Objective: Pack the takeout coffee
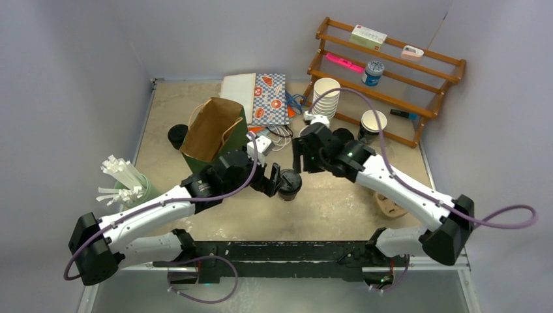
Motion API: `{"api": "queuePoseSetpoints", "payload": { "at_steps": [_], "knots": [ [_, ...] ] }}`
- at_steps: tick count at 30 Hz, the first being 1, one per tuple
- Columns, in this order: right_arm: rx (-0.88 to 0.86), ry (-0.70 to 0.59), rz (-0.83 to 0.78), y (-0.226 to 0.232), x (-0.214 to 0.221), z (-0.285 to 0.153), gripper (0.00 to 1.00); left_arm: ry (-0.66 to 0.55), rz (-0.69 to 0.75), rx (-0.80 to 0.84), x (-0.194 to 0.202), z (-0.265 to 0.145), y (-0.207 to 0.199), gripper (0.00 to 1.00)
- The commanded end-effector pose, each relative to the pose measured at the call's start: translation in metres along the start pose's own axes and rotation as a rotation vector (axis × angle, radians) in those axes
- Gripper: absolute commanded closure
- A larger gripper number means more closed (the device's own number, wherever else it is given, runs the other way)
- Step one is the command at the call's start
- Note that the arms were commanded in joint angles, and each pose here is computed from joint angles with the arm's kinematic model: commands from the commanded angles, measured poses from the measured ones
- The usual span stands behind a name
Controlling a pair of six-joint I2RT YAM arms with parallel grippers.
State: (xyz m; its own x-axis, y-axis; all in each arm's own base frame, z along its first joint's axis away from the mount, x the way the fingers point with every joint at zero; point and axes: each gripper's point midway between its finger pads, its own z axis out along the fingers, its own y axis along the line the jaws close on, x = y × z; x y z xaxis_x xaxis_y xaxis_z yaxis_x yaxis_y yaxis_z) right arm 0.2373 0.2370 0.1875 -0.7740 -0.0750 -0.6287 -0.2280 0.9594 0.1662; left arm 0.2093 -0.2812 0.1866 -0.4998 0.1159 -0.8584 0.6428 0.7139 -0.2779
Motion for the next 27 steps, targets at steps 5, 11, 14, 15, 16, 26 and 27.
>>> {"api": "queuePoseSetpoints", "payload": {
  "at_steps": [5, 11, 14, 15, 16, 26, 27],
  "knots": [
    [-0.070, -0.017, 0.155, -0.041, -0.013, -0.008, 0.30, -0.061, 0.302, 0.118, -0.034, 0.008, -0.017, 0.10],
    [-0.138, -0.023, 0.172, -0.038, -0.015, -0.007, 0.33, 0.074, 0.417, 0.175, -0.039, 0.029, -0.028, 0.08],
    [-0.154, -0.045, 0.189, -0.038, -0.016, -0.009, 0.33, 0.165, 0.435, 0.155, -0.032, 0.041, -0.023, 0.07],
    [-0.153, -0.052, 0.200, -0.039, -0.016, -0.009, 0.33, 0.175, 0.436, 0.154, -0.032, 0.043, -0.024, 0.07],
    [-0.149, -0.061, 0.215, -0.040, -0.016, -0.009, 0.33, 0.185, 0.431, 0.148, -0.032, 0.045, -0.023, 0.07],
    [-0.188, -0.056, 0.301, -0.048, 0.001, 0.011, 0.41, 0.320, 0.420, 0.058, -0.013, 0.061, -0.022, 0.07],
    [-0.201, -0.049, 0.304, -0.047, 0.002, 0.013, 0.41, 0.334, 0.420, 0.057, -0.010, 0.061, -0.024, 0.07]
  ]
}}
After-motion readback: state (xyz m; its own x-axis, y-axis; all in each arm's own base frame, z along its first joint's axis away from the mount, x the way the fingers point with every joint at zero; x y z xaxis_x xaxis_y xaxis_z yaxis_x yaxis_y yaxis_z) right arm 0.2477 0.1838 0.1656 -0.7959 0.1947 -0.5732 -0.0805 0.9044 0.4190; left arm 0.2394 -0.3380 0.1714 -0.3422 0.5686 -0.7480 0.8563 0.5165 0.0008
